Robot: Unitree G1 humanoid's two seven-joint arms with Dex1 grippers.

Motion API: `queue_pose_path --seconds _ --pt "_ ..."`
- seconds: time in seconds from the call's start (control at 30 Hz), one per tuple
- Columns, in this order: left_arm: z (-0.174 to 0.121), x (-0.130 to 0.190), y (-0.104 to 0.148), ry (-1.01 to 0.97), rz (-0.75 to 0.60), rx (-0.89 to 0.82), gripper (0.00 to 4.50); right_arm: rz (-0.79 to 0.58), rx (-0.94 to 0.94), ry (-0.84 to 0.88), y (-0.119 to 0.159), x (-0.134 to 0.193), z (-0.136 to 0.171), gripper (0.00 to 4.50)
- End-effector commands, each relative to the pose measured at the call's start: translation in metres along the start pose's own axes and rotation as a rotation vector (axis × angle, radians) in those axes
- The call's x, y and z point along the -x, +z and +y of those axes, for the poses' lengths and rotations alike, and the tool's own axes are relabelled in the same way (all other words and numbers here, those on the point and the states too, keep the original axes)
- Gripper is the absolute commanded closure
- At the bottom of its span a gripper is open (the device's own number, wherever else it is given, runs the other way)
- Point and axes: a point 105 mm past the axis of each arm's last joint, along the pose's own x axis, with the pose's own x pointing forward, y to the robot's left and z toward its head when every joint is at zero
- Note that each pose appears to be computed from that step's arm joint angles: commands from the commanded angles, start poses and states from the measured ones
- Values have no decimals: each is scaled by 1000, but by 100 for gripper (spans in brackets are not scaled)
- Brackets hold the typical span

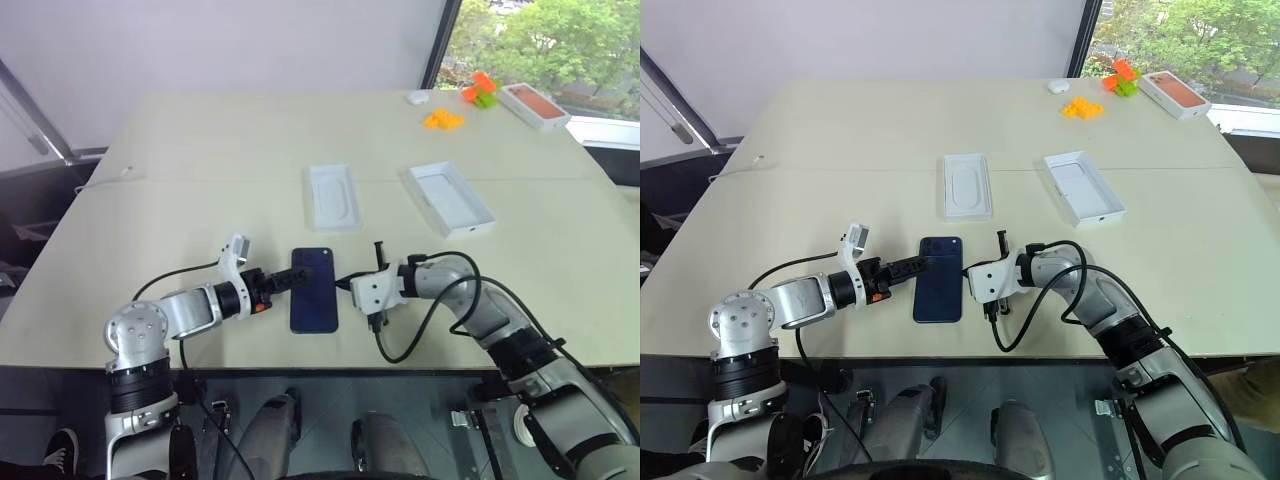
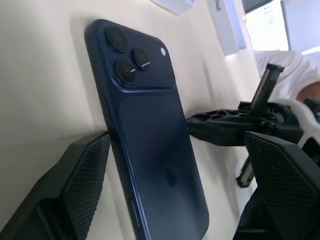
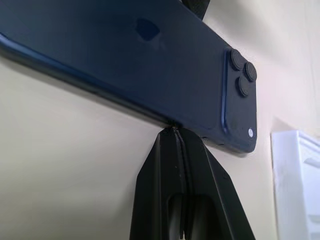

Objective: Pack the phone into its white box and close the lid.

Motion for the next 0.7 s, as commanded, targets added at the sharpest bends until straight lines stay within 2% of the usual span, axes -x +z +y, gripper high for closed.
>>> queue_pose_path --seconds 0.03,0.53,0.7 --pt "-1 -9 -16 -2 72 13 0 -29 3 -2 9 -9 -2 447" --pt "-18 -16 -14 -91 60 60 0 -66 0 4 22 -24 -3 447" --pt "-18 -17 -9 20 80 -37 0 -73 -22 -15 23 -23 -7 447"
